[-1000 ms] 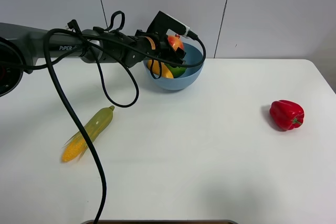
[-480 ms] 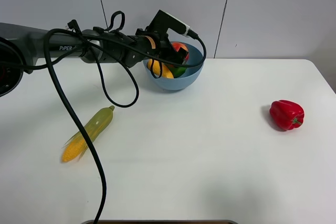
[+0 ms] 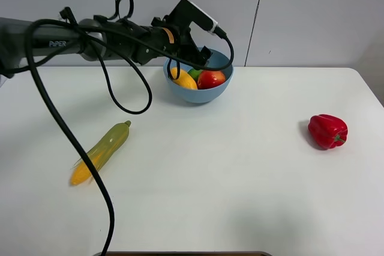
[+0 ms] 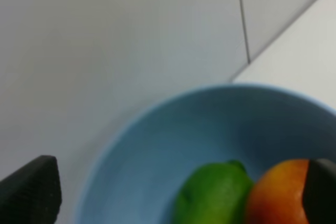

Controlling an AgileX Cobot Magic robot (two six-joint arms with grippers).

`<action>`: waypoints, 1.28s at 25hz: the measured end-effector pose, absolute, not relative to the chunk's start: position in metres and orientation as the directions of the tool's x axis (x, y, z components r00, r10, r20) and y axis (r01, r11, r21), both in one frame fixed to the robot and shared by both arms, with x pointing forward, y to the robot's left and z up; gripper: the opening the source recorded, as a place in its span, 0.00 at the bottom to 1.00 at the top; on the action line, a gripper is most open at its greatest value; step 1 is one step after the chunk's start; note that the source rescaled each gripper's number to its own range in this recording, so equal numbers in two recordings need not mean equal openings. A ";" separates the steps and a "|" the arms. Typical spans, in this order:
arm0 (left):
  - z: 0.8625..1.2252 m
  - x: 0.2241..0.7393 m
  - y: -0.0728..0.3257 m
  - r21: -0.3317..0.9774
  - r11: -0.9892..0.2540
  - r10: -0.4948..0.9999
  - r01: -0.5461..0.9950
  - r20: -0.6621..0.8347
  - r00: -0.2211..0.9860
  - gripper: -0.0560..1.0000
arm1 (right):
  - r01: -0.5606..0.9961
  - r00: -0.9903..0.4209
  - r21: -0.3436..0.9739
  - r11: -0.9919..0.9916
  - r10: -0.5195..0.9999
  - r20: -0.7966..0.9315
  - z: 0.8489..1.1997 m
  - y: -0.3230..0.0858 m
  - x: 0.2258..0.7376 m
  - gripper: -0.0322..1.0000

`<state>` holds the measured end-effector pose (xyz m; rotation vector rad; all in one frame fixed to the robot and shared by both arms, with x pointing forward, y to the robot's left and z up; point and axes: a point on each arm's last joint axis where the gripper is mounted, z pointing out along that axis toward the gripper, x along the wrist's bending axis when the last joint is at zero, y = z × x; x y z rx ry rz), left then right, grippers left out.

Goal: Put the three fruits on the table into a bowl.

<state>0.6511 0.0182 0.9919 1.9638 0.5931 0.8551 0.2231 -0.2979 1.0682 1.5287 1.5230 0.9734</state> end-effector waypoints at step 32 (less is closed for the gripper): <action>1.242 0.522 0.219 0.889 -0.314 0.942 0.334 0.247 0.227 0.85 | 0.425 0.000 0.905 -0.005 1.000 0.005 1.068 -0.298 0.223 0.91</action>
